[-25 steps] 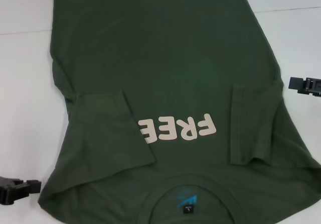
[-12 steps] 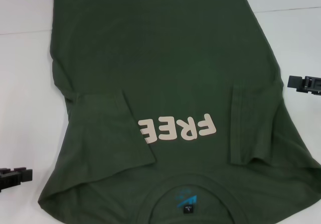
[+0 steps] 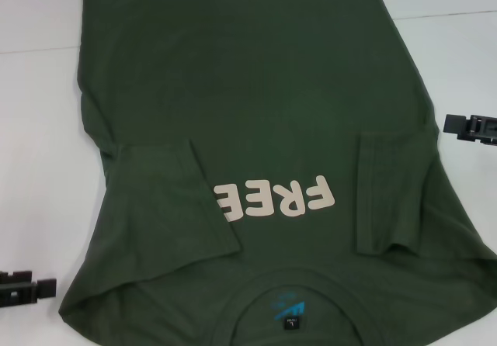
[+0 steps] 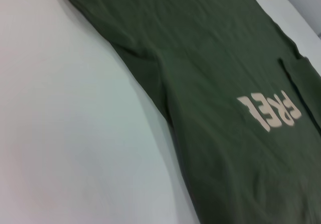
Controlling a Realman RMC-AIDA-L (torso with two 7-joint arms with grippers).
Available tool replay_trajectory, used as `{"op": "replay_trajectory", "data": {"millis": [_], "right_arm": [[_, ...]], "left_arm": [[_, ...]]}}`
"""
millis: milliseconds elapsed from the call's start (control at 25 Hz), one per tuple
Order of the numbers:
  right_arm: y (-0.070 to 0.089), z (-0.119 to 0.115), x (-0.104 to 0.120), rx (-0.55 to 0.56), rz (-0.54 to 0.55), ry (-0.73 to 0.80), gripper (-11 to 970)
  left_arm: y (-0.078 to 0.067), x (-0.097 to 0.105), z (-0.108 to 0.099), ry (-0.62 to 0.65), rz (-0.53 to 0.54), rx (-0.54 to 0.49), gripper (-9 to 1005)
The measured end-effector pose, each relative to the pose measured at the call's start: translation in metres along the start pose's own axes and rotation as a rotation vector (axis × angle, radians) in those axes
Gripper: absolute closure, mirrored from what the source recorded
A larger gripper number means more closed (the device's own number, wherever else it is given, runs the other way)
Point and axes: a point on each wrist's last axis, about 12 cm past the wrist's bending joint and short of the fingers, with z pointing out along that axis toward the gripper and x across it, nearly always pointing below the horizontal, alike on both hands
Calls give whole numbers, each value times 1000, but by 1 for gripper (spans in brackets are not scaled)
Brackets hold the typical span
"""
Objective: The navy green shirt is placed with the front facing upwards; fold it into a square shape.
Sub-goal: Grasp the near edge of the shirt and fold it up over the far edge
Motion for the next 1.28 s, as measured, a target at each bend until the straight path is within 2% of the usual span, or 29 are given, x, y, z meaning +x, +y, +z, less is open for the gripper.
{"op": "replay_trajectory", "data": {"millis": [280,480,760,1280], "right_arm": [[0,2,-3,2,-4,-3,76],[0,2,-3,2,-6,-4,75],[0,2,-3,3,-6,-4,75],[0,2,-4,6,-6,-5,76]], "left_arm": [[-3,3,2,58,-2,14,238],[-6,2,12,82,-3,42,83],[-8,-3,19,96,12,60,84],[-11,0,25,114,24,72,87]]}}
